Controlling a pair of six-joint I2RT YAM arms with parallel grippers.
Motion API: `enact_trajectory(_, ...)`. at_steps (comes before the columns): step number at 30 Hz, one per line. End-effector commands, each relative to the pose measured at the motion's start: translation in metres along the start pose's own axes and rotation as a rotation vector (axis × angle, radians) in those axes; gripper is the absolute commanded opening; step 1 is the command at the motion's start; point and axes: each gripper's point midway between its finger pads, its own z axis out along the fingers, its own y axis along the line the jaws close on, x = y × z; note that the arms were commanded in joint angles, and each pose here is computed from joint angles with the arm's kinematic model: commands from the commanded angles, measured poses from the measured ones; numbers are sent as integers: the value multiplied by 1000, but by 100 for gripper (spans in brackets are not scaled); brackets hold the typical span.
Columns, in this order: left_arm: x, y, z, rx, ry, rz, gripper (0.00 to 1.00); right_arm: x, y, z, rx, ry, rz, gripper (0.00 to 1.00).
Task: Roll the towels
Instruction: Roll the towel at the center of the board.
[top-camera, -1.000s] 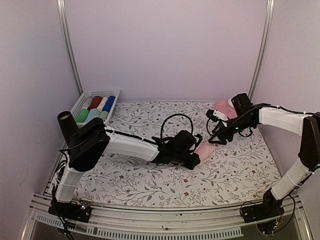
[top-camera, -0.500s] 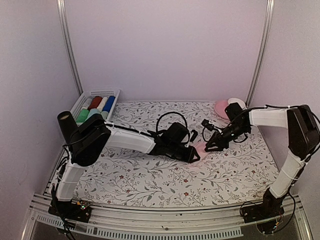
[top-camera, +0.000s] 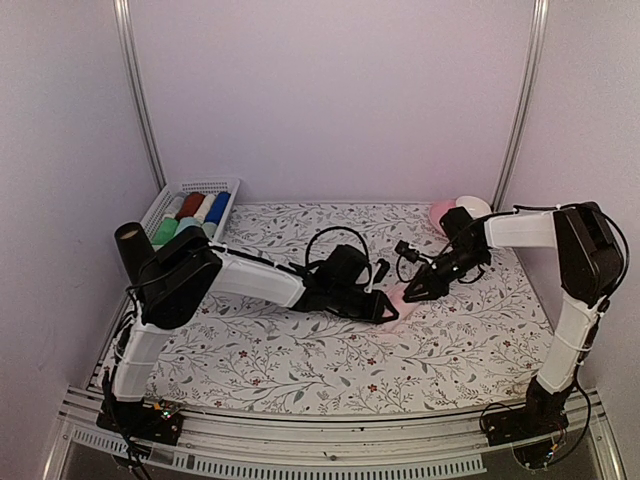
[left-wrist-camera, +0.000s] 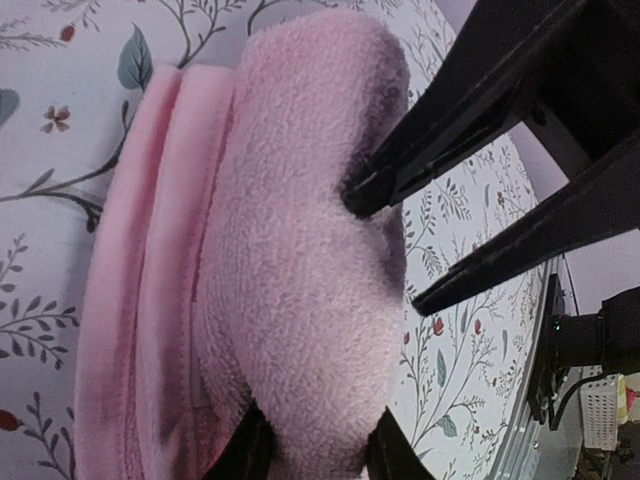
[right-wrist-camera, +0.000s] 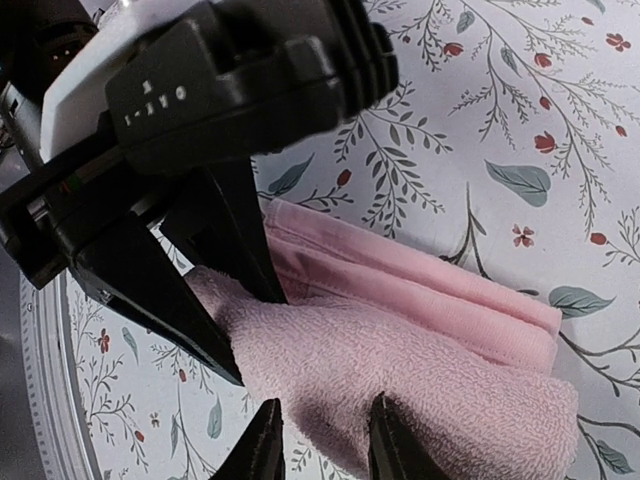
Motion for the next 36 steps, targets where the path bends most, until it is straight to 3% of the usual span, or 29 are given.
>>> enact_trajectory(1, 91, 94, 3, -259, 250, -139, 21, 4, -5, 13, 26, 48, -27, 24)
enact_trajectory(8, 75, 82, -10, -235, 211, -124, 28, 20, -18, 30, 101, 129, -26, 15)
enact_trajectory(18, 35, 54, -33, -211, 128, -69, 54, 31, -24, 44, 132, 183, -24, 15)
enact_trajectory(31, -18, 29, -62, -229, 1, 61, 59, 32, -27, 48, 128, 188, -16, 15)
enact_trajectory(36, -25, 22, -62, -188, -6, 101, 68, 32, -26, 47, 126, 184, -20, 15)
